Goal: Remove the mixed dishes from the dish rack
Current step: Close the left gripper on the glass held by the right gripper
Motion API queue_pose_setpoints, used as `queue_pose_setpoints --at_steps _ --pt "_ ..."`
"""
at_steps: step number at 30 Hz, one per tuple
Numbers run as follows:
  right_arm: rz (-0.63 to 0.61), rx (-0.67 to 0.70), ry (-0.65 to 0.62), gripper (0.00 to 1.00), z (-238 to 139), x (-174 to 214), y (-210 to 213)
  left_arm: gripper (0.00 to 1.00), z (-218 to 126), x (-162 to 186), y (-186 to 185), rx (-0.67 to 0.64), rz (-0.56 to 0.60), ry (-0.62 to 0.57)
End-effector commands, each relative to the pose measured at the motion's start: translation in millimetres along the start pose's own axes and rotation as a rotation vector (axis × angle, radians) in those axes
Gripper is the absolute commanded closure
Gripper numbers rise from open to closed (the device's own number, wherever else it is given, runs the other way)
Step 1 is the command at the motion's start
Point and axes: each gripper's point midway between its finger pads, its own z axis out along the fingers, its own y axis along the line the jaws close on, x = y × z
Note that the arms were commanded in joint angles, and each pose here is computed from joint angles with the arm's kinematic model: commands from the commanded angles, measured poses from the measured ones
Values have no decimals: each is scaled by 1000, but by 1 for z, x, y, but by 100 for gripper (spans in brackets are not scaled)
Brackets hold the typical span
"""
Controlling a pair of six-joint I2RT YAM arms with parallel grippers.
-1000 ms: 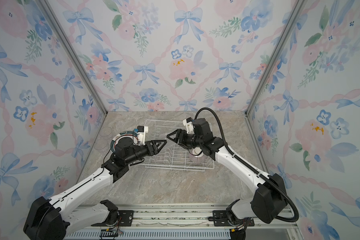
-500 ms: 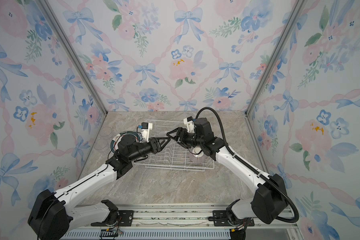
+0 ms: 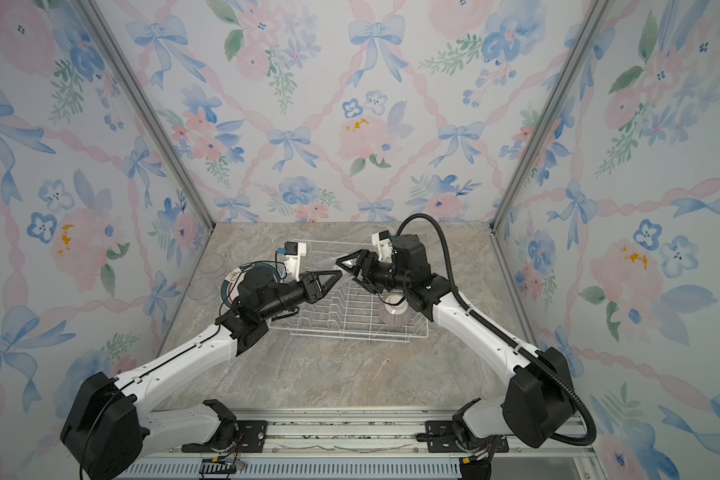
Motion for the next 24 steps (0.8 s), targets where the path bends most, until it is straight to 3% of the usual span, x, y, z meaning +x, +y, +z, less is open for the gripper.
queue_pose_setpoints --at_steps 1,10,14,16,19,24 --pt "-40 -69 42 39 -3 13 18 71 5 -4 -6 11 23 -8" --pt "-45 -86 36 32 -6 9 22 81 0 -4 8 -75 29 -26" --pt "-40 -97 40 25 -4 9 22 96 0 -5 10 -87 28 -28" --pt "-38 -98 40 20 -4 9 22 97 0 -5 11 -95 28 -25" --pt "-42 -98 38 2 -5 8 22 100 1 -6 11 -101 33 -19" --pt "-60 -71 -12 3 -14 0 18 100 -3 -7 14 -140 50 -15"
